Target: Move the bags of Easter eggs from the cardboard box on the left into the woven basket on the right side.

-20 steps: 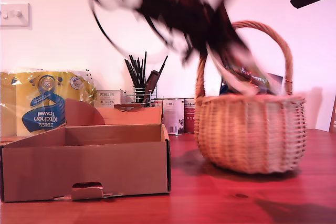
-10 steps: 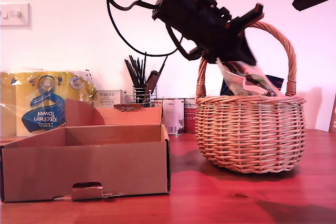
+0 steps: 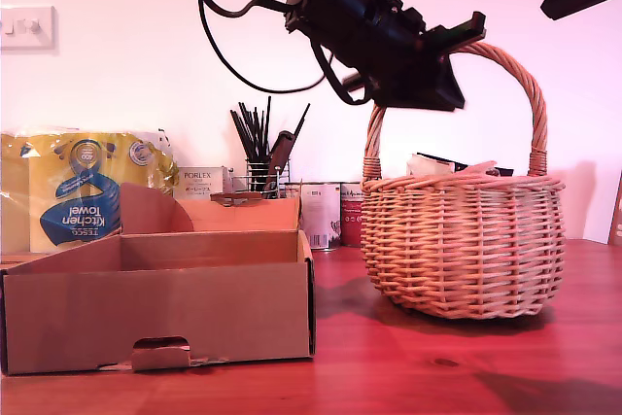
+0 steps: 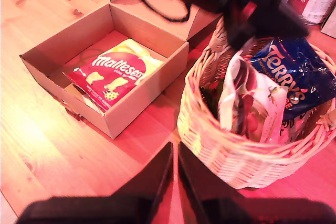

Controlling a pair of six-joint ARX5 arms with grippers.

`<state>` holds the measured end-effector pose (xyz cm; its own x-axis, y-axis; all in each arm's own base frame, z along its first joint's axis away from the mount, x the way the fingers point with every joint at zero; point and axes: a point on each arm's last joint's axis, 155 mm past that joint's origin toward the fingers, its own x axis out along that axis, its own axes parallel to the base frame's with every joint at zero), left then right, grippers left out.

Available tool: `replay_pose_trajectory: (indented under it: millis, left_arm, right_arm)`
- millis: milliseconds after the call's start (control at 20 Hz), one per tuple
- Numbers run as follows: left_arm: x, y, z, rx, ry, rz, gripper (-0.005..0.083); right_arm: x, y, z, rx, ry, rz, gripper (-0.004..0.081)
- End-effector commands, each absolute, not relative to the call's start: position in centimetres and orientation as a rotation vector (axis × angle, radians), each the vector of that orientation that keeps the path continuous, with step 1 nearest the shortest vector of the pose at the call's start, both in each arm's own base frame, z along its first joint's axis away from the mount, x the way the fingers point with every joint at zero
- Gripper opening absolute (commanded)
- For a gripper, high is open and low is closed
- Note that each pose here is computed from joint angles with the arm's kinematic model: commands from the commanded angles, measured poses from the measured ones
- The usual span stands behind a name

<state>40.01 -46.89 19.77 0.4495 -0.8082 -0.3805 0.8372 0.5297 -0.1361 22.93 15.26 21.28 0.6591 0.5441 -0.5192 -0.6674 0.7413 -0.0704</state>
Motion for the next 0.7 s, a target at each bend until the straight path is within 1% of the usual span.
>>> replay_pose_trajectory:
  millis: [0, 100, 200, 250, 450, 550, 650]
  left_arm:
    - [38.1, -46.8, 20.9, 0.075, 0.449, -1.087, 0.0074]
    - [36.4, -46.1, 21.6, 0.08, 0.5, -1.125, 0.0065]
    - [34.9, -44.8, 22.9, 0.099, 0.534, -1.138, -0.0002]
    - [34.3, -43.9, 23.4, 0.13, 0.546, -1.143, -0.0021]
    - [32.3, -39.8, 24.7, 0.201, 0.617, -1.127, -0.0021]
    - [32.4, -37.7, 26.0, 0.194, 0.588, -1.1, -0.0021]
    - [32.4, -34.9, 26.2, 0.181, 0.583, -1.057, -0.0021]
  right_arm:
    - [22.8, 15.3, 20.6, -0.267, 0.507, 0.7, -0.0013]
    - [22.8, 15.3, 20.6, -0.268, 0.506, 0.7, -0.0013]
    - [22.8, 15.3, 20.6, -0.272, 0.504, 0.702, -0.0013]
    - [22.8, 15.3, 20.6, -0.273, 0.504, 0.702, -0.0013]
    - [22.8, 15.3, 20.7, -0.296, 0.495, 0.712, -0.0013]
    - [22.2, 16.2, 20.9, -0.277, 0.488, 0.772, -0.0013]
    - [21.8, 16.7, 21.1, -0.266, 0.481, 0.806, -0.0013]
